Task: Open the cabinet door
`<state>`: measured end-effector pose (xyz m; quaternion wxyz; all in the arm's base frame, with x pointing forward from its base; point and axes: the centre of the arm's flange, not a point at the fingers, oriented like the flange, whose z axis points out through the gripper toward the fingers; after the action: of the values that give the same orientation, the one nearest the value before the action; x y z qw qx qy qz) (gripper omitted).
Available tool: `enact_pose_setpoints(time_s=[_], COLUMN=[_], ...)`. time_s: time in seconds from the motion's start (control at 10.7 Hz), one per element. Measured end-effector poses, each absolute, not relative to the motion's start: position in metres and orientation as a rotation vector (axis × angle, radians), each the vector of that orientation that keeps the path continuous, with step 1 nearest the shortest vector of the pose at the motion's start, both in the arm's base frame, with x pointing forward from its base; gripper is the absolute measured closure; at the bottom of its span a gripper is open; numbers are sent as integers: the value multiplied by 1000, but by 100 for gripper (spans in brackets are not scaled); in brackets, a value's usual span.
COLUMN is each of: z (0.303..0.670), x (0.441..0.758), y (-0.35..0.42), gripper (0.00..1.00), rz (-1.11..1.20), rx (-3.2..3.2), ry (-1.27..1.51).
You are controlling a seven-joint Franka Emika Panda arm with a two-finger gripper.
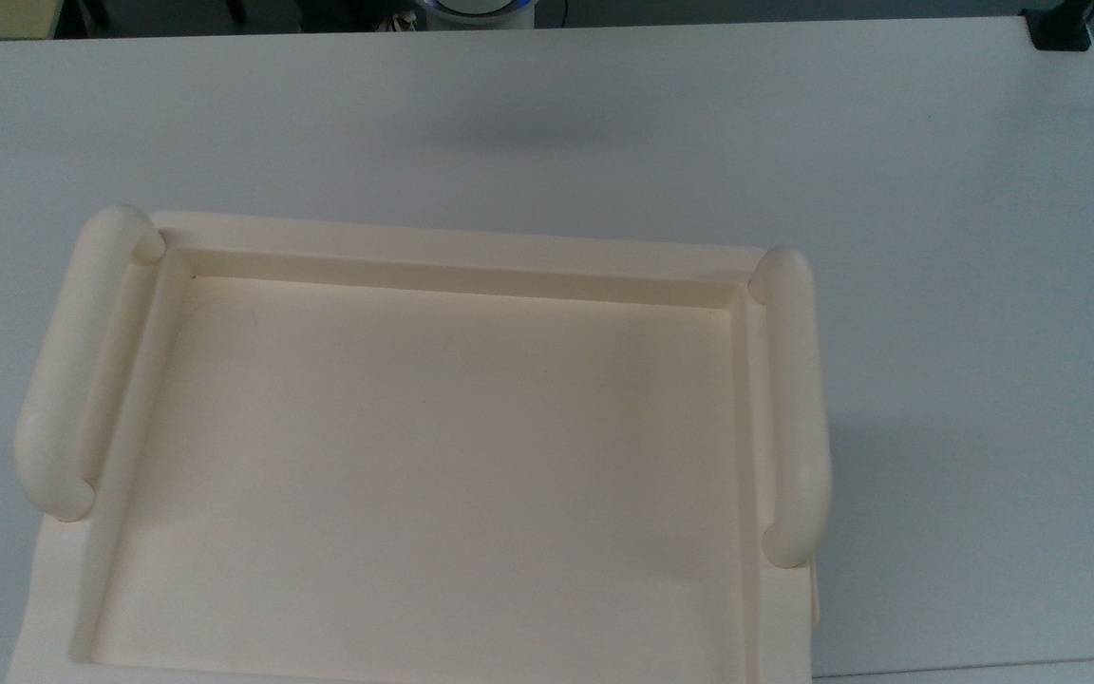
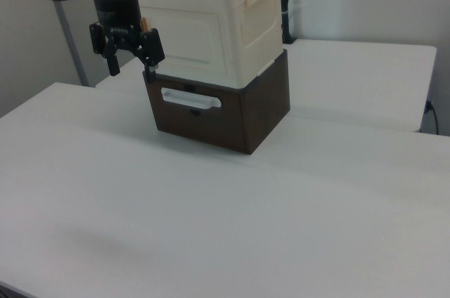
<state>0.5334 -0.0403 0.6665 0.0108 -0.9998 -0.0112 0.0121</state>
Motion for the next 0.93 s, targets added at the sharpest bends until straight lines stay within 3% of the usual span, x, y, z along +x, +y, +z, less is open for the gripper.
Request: enact_pose_setpoints(time_s=[0.93], z=[667], x=[533], y=[-43], gripper=[0], rz=[38], rx=[-3120], ry=[-27])
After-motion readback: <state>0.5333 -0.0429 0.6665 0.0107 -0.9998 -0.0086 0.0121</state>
